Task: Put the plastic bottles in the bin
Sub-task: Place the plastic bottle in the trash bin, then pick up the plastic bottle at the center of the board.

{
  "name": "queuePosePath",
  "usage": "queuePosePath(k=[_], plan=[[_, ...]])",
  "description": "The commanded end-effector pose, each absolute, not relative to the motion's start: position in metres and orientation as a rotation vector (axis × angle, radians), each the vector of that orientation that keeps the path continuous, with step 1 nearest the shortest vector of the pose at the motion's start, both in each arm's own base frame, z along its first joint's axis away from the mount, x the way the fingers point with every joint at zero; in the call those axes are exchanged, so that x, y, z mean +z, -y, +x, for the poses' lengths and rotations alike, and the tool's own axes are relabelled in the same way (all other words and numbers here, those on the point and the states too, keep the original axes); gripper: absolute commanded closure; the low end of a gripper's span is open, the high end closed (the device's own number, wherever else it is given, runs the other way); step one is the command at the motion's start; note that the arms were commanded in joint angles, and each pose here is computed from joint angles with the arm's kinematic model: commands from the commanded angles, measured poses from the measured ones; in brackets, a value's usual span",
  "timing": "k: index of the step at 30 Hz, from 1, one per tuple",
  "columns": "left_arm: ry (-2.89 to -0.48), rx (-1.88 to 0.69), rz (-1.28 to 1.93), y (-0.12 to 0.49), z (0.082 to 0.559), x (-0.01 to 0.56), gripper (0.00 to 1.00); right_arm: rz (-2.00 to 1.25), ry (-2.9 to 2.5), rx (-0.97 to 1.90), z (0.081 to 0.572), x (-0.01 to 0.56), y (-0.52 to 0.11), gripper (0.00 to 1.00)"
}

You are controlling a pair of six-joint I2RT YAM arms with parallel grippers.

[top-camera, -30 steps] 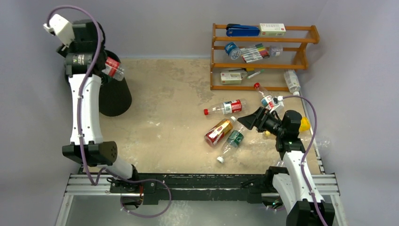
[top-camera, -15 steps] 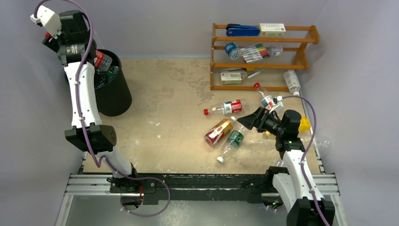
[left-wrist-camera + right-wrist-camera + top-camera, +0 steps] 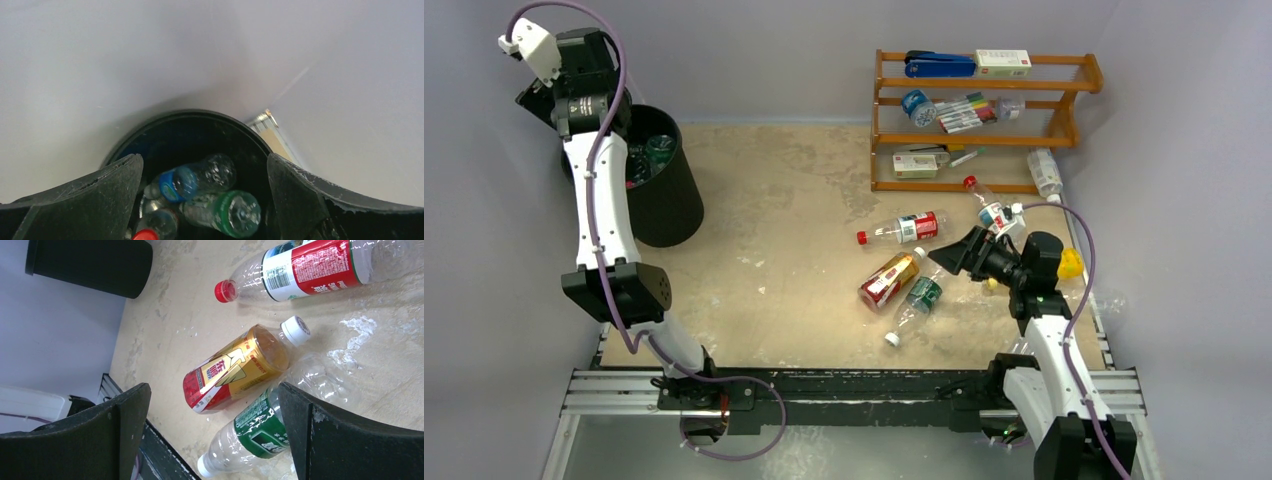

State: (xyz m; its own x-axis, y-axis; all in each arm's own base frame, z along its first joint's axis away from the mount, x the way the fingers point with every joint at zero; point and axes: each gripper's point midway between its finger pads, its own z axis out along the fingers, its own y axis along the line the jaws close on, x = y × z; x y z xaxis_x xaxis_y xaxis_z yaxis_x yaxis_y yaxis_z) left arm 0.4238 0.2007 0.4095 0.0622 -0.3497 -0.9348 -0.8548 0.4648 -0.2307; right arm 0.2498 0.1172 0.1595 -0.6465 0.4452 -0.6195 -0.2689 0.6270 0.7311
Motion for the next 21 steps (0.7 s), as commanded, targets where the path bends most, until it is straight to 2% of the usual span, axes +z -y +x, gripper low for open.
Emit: queuePosePath(k=[1,9,15,21], plan=[[-1.549,0.295,-0.982,-0.167,0.416,0.438,0.06,0.079,-1.970,1.038,0.260,0.180,-0.116,0.00],[-1.721,-0.107,-0.797,-0.092,0.408,0.407,0.06,0.096,-2.054,0.987,0.279,0.179,-0.109,0.00],[-1.804,-0.271,-0.727,-0.056,0.390,0.383,0.06,0.112,-2.045,0.960,0.291,0.197,-0.105,0.00],[-1.818,-0.457,-0.634,-0.017,0.373,0.386,0.06,0.130,-2.048,0.919,0.297,0.218,-0.100,0.00]])
